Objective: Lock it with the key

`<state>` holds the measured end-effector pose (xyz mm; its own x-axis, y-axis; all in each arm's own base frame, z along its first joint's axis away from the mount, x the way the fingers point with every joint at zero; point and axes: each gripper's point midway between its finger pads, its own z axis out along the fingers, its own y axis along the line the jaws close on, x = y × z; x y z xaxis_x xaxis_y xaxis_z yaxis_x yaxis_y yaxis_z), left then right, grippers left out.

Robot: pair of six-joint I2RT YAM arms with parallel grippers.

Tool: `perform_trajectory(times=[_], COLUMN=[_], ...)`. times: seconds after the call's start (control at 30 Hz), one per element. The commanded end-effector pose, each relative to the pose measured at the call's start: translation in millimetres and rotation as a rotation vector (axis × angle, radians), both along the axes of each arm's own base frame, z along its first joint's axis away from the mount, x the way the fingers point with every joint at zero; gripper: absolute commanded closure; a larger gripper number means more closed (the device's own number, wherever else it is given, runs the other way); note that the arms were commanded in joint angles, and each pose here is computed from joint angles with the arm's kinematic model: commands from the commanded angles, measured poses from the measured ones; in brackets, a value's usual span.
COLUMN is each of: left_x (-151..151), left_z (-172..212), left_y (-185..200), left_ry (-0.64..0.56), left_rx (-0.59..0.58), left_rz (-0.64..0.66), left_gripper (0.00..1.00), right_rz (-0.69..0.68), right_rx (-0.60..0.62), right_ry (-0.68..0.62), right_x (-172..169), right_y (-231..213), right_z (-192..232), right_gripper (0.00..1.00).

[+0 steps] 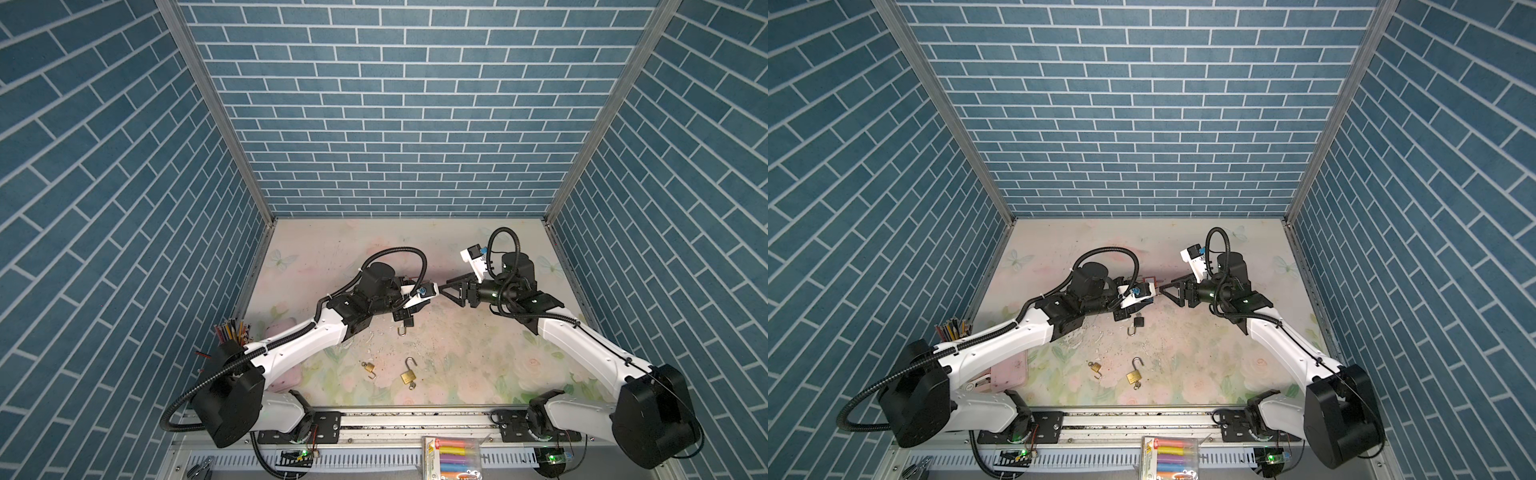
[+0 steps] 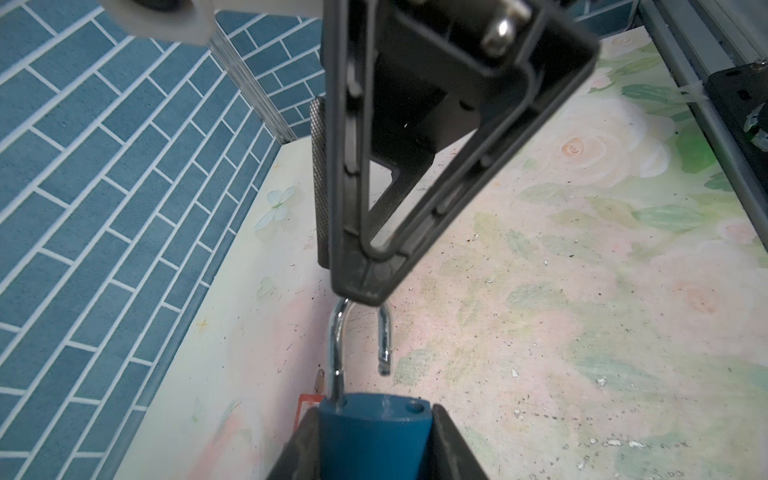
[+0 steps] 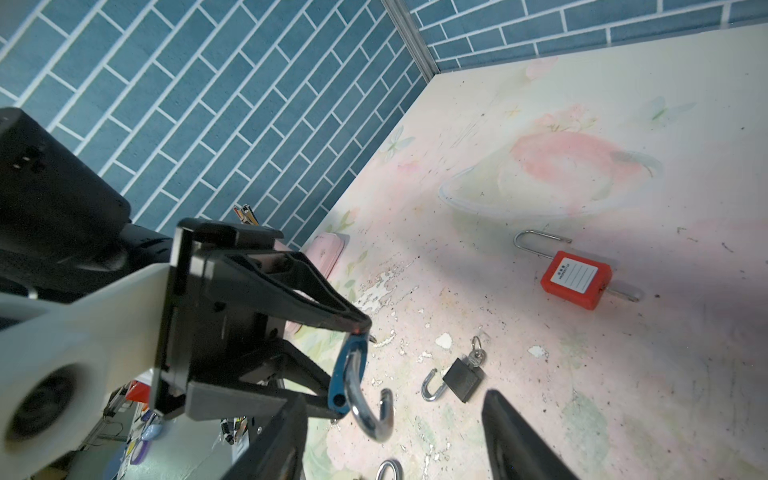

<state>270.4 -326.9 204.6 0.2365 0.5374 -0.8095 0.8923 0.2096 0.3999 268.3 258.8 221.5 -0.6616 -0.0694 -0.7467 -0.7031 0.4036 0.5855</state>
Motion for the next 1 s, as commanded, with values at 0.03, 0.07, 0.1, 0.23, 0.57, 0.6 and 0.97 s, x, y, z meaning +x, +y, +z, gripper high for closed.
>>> perform_trajectory(times=[0.03,0.07,0.1,0.23,0.57,0.6,0.97], left_x=[4.5,4.1,4.2,6.4,15.8,16.9,25.8], left_z=[15.7,15.1,14.7,13.9,13.0,11.6,4.2], left_y=[-5.9,-6.3,-6.4,-6.2,-3.5,-3.1,-2.0], left_ry=[-0.02,-0.018,-0.018,-0.019,-0.046,-0.052,-0.132], left_rx=[-0.042,-0.041,-0.041,-0.043,-0.042,-0.037,-0.004], left_rz=[-0.013,-0.015,-0.014,-0.003,0.044,0.051,0.109], left_gripper=[0.96,0.96,0.96,0.96,0.96,0.96,0.96], right_rz=[0.056,0.057,0.059,0.068,0.082,0.081,0.092], right_rx=[0.023,0.021,0.019,0.018,0.018,0.019,0.048], right_ry=[-0.019,-0.021,-0.02,-0.009,0.005,0.006,0.019], right_x=[-6.0,-6.2,-6.6,-7.8,-9.0,-8.6,-8.0], right_y=[9.2,10.1,11.0,13.2,19.8,20.1,23.3], right_z=[6.7,6.7,6.3,4.2,3.6,4.1,12.8], right_gripper=[0.44,0.47,0.49,0.58,0.79,0.8,0.95])
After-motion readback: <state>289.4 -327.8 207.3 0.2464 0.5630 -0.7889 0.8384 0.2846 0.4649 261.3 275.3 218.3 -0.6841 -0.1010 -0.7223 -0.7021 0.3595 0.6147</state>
